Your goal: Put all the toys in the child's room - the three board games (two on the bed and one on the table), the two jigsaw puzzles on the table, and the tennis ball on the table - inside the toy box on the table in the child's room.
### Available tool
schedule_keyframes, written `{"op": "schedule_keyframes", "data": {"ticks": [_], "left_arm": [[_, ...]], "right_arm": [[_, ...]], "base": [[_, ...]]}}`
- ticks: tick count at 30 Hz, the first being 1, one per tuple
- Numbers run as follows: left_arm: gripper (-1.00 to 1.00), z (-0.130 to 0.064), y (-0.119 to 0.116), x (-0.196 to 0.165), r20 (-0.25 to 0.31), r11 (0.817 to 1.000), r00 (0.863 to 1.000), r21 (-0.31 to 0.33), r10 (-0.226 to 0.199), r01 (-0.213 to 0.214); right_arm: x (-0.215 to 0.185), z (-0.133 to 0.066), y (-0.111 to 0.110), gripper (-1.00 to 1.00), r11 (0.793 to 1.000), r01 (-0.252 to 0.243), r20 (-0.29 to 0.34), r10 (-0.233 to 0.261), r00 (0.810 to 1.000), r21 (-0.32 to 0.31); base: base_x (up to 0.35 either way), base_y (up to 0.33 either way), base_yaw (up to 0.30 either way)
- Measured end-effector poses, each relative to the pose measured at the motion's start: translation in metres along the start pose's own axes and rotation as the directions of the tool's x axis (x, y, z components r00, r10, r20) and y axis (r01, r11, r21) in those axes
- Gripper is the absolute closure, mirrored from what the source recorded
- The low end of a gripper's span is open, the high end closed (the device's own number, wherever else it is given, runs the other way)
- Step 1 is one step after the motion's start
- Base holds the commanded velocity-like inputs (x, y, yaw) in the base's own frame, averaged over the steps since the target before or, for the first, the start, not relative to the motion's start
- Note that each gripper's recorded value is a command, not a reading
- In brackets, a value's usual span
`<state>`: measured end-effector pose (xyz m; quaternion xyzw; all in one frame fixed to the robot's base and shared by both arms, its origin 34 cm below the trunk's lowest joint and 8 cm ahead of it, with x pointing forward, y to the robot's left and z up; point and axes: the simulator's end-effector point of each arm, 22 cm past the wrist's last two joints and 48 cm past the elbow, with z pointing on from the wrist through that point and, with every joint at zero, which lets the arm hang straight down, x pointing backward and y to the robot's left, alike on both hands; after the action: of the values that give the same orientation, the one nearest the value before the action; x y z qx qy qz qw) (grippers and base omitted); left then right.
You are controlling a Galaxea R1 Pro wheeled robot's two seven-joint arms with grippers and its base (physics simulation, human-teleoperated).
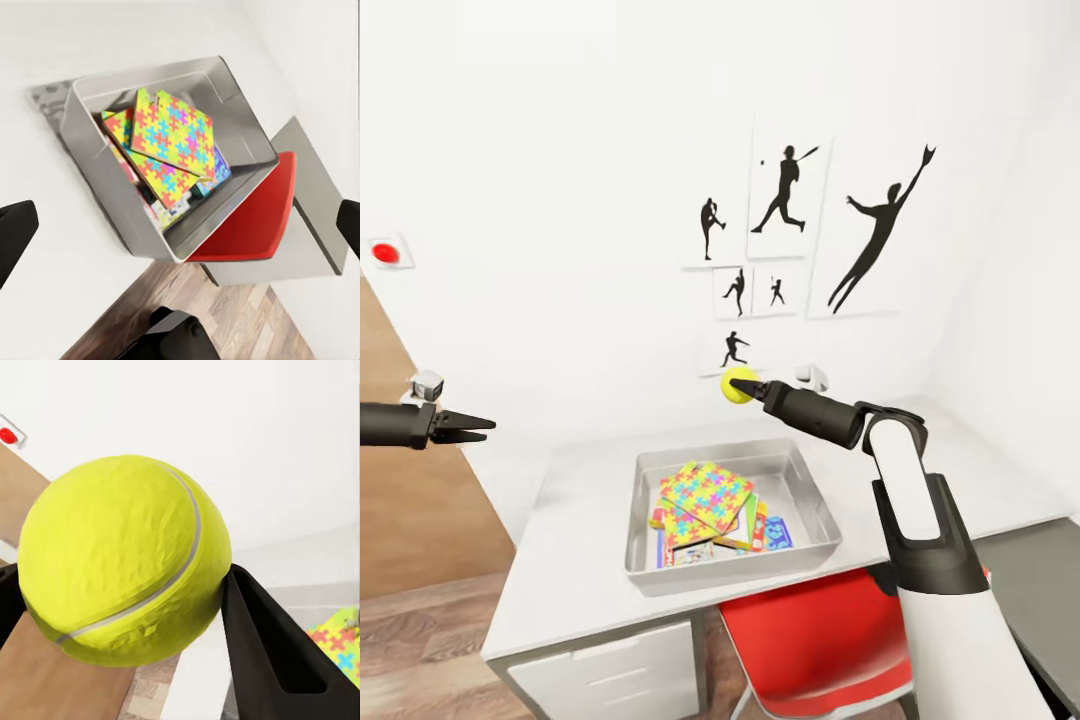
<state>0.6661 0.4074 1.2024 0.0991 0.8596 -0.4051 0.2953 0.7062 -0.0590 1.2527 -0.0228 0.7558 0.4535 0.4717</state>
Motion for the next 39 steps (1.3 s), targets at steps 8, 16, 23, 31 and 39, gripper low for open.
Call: {"op": "schedule_keyframes", "data": {"ticks": [8, 16, 23, 31, 39], "left_arm": [[-1.0, 0.015, -0.011, -0.001, -0.01, 0.999, 1.0, 0.031, 0.012, -0.012], [-1.0, 0.085, -0.044, 0.001, -0.066, 0.992, 0.997, 0.127, 0.036, -0.028], [-1.0, 0.097, -0.013, -0.006, -0.032, 0.999, 0.999, 0.04, -0.027, 0.028], [-1.0, 0.09, 0.006, -0.009, 0.01, 0.996, 0.996, 0.018, -0.086, 0.086], [-1.0, 0.091, 0.008, -0.007, 0.008, 0.996, 0.996, 0.019, -0.089, 0.089]], "right_arm": [[0.006, -0.001, -0.048, 1.0, 0.966, 0.087, -0.033, -0.081, 0.996, 0.243], [0.008, 0.001, -0.103, 1.0, 0.851, 0.119, -0.099, -0.079, 0.992, 0.512], [0.014, -0.004, -0.118, 1.0, 0.802, 0.127, -0.122, -0.068, 0.99, 0.584], [0.022, -0.001, -0.119, 1.0, 0.783, 0.162, -0.147, -0.09, 0.985, 0.601], [0.04, -0.003, -0.144, 1.0, 0.719, 0.163, -0.196, -0.038, 0.98, 0.675]], "base": [[0.002, -0.008, -0.082], [0.0, 0.0, -0.003], [0.0, 0.0, 0.0], [0.0, 0.0, 0.0], [0.0, 0.0, 0.0]]}}
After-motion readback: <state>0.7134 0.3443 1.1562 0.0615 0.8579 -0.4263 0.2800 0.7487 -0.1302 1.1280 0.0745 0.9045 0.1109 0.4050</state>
